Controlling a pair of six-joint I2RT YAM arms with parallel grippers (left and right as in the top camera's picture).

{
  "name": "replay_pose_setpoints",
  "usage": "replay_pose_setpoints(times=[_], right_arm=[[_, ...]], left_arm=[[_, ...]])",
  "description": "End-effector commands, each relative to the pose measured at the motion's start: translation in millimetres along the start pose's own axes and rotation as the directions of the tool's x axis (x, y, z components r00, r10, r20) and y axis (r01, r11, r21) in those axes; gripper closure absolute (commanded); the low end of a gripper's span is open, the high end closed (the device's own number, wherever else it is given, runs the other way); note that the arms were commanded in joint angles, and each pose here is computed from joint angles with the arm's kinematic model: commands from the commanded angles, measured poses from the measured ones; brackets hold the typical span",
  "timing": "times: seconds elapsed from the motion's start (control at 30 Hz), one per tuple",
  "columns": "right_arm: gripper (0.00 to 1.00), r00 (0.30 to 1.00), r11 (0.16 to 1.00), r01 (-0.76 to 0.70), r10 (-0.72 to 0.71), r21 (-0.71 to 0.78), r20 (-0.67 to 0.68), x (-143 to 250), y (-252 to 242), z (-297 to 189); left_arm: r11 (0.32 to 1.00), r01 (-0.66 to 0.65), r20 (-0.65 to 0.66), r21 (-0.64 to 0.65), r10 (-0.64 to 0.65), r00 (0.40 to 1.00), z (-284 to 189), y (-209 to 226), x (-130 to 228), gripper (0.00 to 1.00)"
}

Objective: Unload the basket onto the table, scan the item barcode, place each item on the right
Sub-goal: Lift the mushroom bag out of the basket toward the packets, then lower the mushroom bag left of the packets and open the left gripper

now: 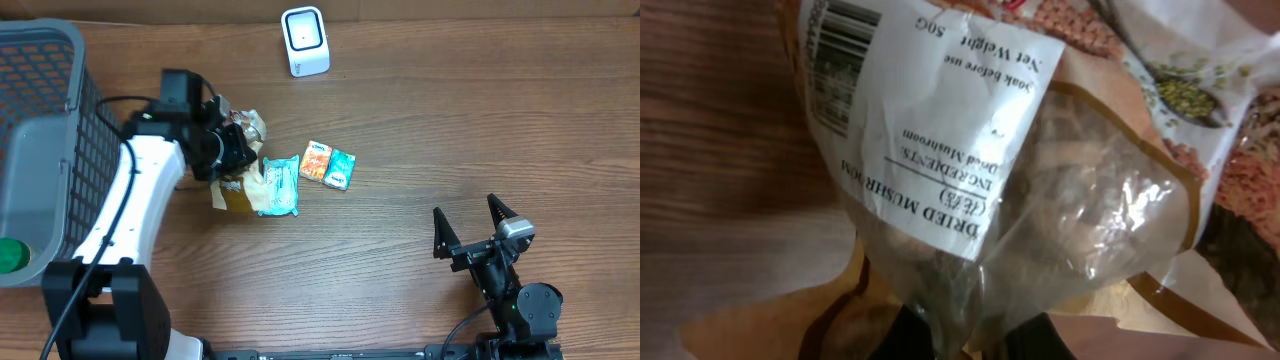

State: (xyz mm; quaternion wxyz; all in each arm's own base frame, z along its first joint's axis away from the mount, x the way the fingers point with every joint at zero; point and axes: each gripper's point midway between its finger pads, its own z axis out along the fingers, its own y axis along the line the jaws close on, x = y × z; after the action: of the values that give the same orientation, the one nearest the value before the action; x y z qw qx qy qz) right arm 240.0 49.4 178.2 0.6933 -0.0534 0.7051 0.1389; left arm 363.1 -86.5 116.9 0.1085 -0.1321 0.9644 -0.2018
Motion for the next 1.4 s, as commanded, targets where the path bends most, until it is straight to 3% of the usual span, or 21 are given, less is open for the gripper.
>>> replay_pose_setpoints(times=[0.0, 0.1, 0.23, 0.47, 0.73, 1.03, 1.2, 1.27, 1.37], right_arm=[[0.00, 1.000, 1.000, -0.004, 0.004, -0.010, 0.000, 3, 2, 0], [0.00, 1.000, 1.000, -0.004, 0.004, -0.010, 0.000, 3, 2, 0], [0.00, 1.000, 1.000, -0.004, 0.004, -0.010, 0.001, 3, 2, 0], [0.00, 1.000, 1.000, -0.004, 0.004, -0.010, 0.001, 3, 2, 0], [0.00, 1.000, 1.000, -0.004, 0.004, -0.010, 0.001, 3, 2, 0], [0.00, 1.000, 1.000, -0.004, 0.004, -0.010, 0.001, 3, 2, 0], [0.00, 1.000, 1.000, -0.004, 0.004, -0.010, 0.000, 3, 2, 0], [0.00, 1.000, 1.000, -0.004, 0.004, -0.010, 0.001, 3, 2, 0], [0.00, 1.000, 1.000, -0.004, 0.004, -0.010, 0.001, 3, 2, 0]], left_arm=[[0.985, 0.066, 0.070, -0.162, -0.055, 0.996, 19, 24, 3, 0.96], [0.966, 0.043, 0.120, -0.254, -0.012, 0.993, 31, 36, 5, 0.96], [0.972, 0.011, 0.139, -0.236, 0.022, 0.990, 52, 26, 14, 0.96], [0.969, 0.141, 0.127, -0.203, -0.117, 0.985, 99, 14, 41, 0.96], [0.998, 0.055, -0.025, -0.006, -0.055, 0.998, 161, -37, 70, 0.96], [0.999, -0.014, 0.013, -0.052, 0.015, 1.000, 166, -47, 79, 0.96], [0.996, -0.053, 0.011, -0.073, 0.054, 0.998, 158, -44, 66, 0.96], [0.992, -0.088, 0.010, -0.095, 0.089, 0.996, 148, -44, 57, 0.79], [0.980, -0.100, 0.037, -0.171, 0.108, 0.993, 127, -44, 39, 0.39]])
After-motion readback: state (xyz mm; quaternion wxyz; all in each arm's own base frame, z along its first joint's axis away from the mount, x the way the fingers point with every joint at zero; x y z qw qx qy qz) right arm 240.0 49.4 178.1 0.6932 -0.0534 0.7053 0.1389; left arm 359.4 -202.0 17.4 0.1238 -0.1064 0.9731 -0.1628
